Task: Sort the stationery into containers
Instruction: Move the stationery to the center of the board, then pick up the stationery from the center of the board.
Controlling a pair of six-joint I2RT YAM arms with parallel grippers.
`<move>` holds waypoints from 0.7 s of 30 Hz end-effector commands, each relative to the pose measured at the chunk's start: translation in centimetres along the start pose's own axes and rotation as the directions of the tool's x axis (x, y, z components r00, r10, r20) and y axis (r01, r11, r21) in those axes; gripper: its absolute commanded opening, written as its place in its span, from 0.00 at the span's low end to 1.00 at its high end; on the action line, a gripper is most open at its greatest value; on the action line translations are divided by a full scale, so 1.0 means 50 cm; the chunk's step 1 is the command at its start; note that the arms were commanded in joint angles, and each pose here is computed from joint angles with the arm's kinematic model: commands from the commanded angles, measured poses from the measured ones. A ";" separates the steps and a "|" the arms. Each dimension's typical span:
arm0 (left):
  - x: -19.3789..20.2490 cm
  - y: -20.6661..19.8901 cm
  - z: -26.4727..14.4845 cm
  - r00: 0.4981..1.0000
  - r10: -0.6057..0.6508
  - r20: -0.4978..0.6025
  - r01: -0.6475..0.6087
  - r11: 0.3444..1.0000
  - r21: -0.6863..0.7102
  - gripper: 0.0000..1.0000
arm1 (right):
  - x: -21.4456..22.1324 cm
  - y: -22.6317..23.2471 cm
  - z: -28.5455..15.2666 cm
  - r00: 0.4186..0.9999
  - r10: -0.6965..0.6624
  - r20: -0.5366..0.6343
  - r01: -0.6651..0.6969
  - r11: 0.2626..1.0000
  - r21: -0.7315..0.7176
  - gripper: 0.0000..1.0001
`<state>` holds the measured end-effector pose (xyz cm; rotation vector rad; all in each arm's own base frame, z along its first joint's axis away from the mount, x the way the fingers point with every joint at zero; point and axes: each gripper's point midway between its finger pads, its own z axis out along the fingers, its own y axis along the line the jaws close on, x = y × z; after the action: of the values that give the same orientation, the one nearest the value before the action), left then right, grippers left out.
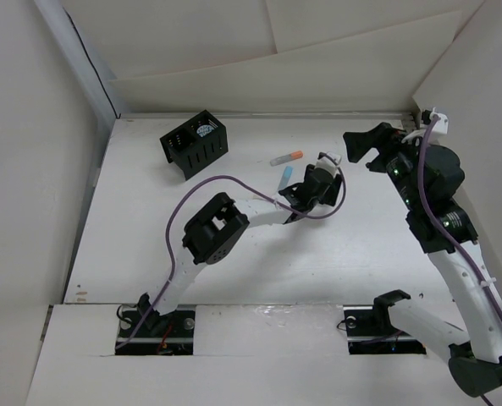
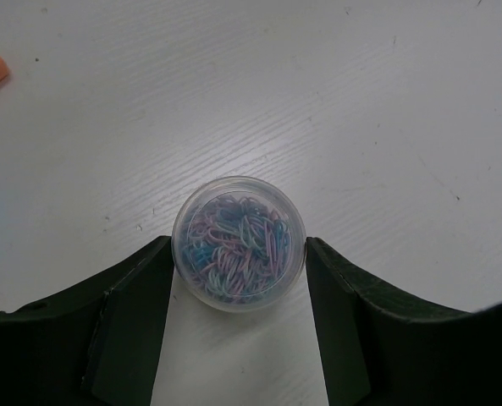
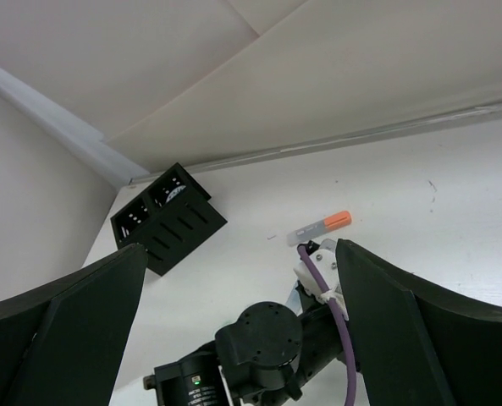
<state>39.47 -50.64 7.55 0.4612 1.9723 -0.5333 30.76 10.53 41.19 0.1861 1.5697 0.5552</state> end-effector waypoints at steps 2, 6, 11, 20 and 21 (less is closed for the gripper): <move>-0.106 -0.024 -0.049 0.991 -0.057 0.120 0.053 0.998 0.038 0.28 | -0.013 0.016 -0.005 1.000 -0.008 0.029 0.009 0.999 -0.035 0.99; -0.081 -0.021 -0.045 0.995 -0.047 0.090 0.044 0.998 0.037 0.37 | -0.001 0.010 -0.001 1.000 -0.009 0.019 0.009 1.000 -0.030 0.99; -0.054 -0.010 -0.029 0.998 -0.034 0.058 0.034 0.999 0.004 0.65 | -0.001 0.010 -0.001 1.000 -0.009 0.019 0.009 1.000 -0.030 0.99; -0.048 -0.009 -0.002 0.999 -0.014 0.039 0.015 1.000 -0.023 0.69 | 0.007 0.007 0.001 1.000 0.000 0.011 0.001 1.000 -0.026 0.99; -0.039 -0.007 0.003 1.000 -0.002 0.028 0.002 1.000 -0.027 0.69 | 0.007 0.007 0.001 1.000 0.000 0.011 0.001 1.000 -0.026 0.99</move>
<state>39.81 -50.66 8.30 0.4367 1.9738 -0.5230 31.01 10.63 39.74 0.1847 1.6001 0.5467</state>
